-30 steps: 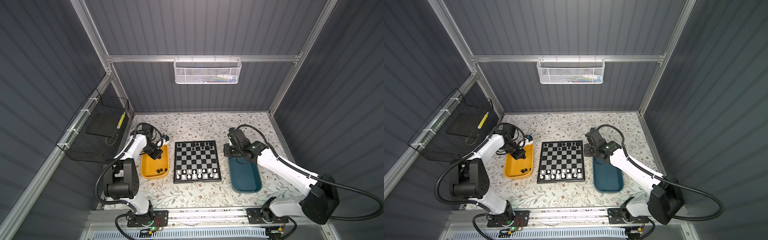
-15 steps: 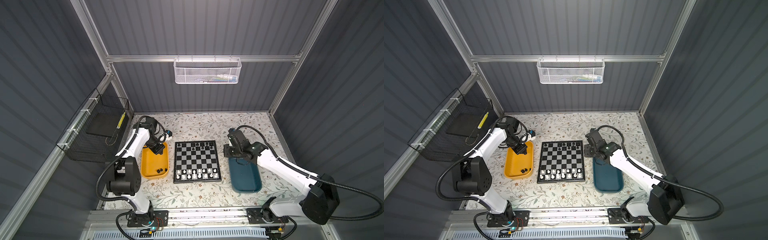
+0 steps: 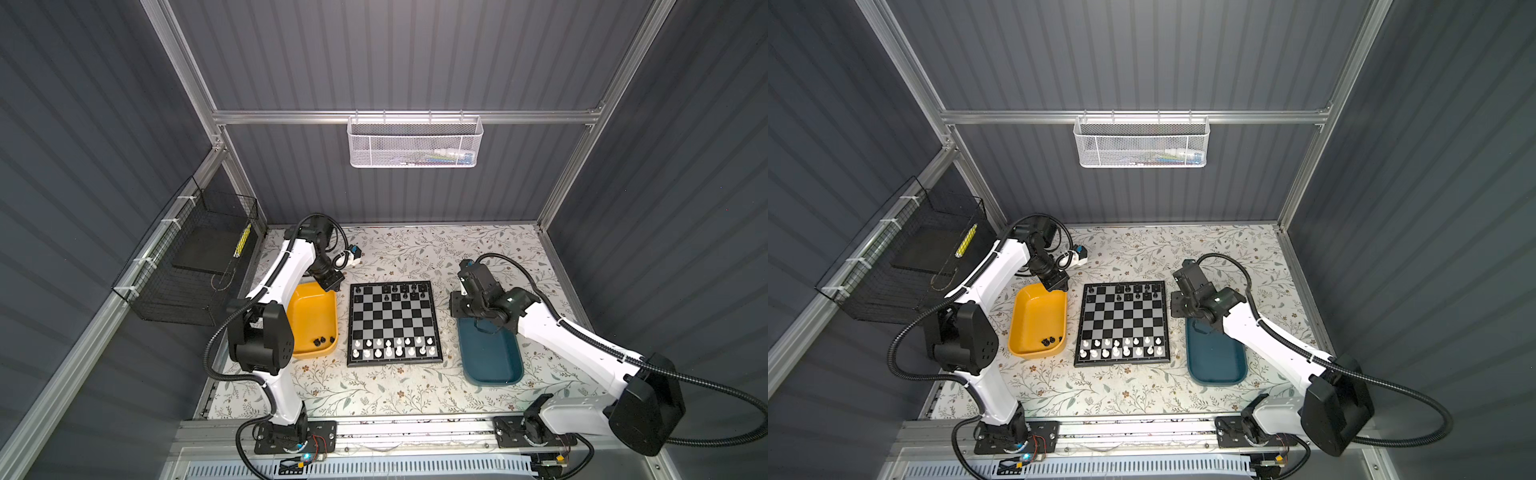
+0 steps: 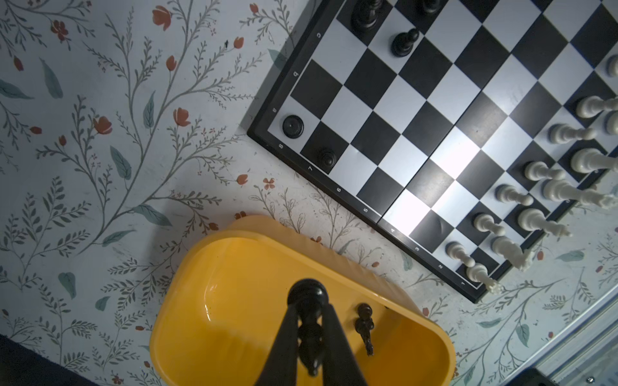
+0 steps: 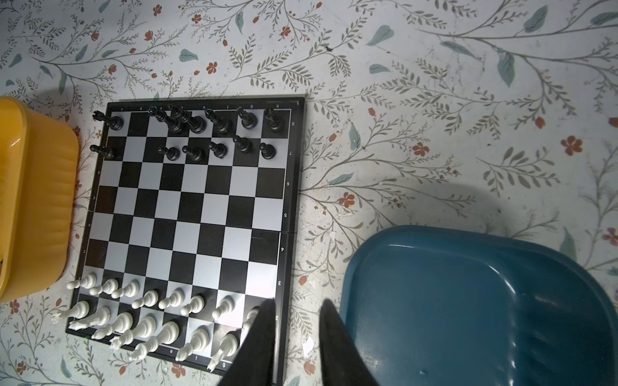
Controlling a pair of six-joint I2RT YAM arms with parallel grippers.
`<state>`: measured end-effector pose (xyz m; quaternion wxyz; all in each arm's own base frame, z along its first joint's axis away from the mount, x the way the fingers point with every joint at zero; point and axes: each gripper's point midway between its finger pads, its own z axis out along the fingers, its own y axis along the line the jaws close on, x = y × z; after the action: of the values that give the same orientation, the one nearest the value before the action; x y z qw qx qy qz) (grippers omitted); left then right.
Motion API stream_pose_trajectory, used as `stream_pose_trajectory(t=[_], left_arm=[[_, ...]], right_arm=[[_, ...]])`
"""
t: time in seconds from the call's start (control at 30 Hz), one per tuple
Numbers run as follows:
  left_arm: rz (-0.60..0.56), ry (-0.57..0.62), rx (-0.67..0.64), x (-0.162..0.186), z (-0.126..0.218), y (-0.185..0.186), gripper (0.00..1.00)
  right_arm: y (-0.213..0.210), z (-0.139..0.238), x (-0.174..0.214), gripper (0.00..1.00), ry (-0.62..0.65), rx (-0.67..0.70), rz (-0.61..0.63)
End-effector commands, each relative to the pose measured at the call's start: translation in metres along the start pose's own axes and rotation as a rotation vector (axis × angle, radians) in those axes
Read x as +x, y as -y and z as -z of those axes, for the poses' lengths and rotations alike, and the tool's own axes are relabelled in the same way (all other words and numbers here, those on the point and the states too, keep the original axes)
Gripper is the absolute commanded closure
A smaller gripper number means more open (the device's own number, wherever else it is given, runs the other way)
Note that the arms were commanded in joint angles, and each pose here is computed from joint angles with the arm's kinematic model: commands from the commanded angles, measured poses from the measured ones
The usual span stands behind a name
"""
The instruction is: Set up the chess pieces on the board
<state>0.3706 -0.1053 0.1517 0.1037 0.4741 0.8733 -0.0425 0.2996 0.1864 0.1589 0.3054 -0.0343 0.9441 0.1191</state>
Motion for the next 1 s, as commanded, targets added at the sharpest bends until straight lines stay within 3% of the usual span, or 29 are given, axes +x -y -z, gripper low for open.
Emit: stream_pose_trajectory(t=[0.0,0.97], left_arm=[[-0.02,0.001,0.031,-0.011,0.002,0.006,0.84],[-0.14,0.018,0.083,-0.094,-0.058,0.019,0.84]], right_arm=[[0.005,0.003,0.002,0.74,0.006,0.012,-0.016],[0.021,0.013,0.015,0.73,0.012,0.053,-0.035]])
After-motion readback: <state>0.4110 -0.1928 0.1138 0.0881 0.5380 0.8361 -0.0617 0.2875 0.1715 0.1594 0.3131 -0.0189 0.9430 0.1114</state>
